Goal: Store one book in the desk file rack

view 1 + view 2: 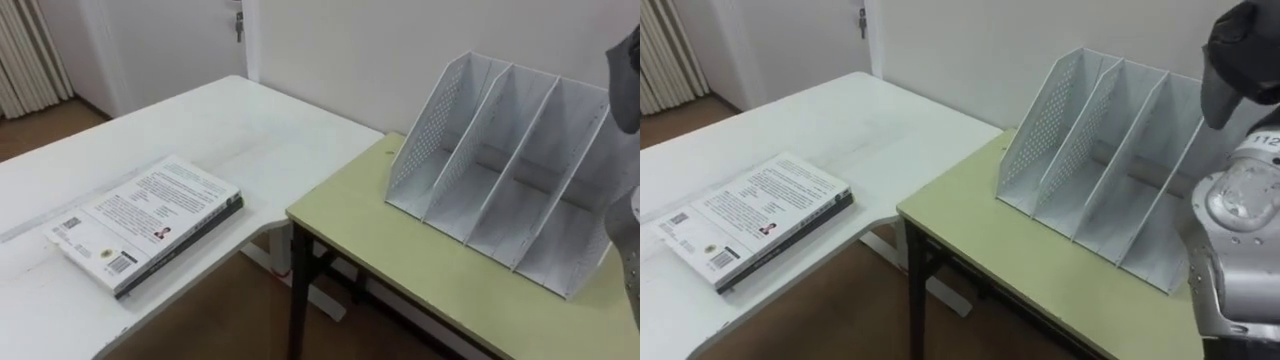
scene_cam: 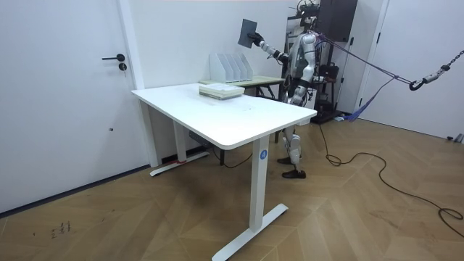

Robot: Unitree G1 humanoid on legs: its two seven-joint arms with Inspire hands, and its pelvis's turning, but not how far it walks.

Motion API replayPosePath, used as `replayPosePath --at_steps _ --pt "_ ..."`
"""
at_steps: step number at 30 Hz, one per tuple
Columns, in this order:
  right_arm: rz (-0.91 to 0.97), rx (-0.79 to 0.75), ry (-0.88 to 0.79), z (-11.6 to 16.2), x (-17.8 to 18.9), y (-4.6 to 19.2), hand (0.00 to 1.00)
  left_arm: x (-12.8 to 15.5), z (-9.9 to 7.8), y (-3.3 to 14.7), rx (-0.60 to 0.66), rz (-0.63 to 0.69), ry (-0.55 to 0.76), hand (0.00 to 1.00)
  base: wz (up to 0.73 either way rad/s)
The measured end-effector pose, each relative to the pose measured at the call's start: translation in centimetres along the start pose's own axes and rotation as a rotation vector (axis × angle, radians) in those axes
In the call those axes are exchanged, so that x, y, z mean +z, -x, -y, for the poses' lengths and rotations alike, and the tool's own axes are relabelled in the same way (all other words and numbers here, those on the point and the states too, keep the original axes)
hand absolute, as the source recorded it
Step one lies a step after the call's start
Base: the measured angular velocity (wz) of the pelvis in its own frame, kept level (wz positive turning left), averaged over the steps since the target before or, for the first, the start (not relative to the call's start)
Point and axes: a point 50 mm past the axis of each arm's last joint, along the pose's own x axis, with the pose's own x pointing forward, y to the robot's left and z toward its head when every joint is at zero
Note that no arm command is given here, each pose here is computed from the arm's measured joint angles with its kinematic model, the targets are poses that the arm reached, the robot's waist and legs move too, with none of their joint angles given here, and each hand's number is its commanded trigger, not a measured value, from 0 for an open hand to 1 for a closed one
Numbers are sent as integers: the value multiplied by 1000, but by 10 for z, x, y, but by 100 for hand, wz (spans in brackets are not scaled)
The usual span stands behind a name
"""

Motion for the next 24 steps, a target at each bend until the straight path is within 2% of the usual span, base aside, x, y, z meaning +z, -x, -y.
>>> replayPosePath --at_steps 6,15,24 --pt "-21 -29 20 3 -6 -1 100 0 -1 0 3 -8 9 0 1" --pt "-97 10 87 5 -28 -3 100 1 -3 0 12 -2 28 0 0" --pt "-139 29 68 3 -33 -3 100 1 -5 1 27 -2 40 0 -3"
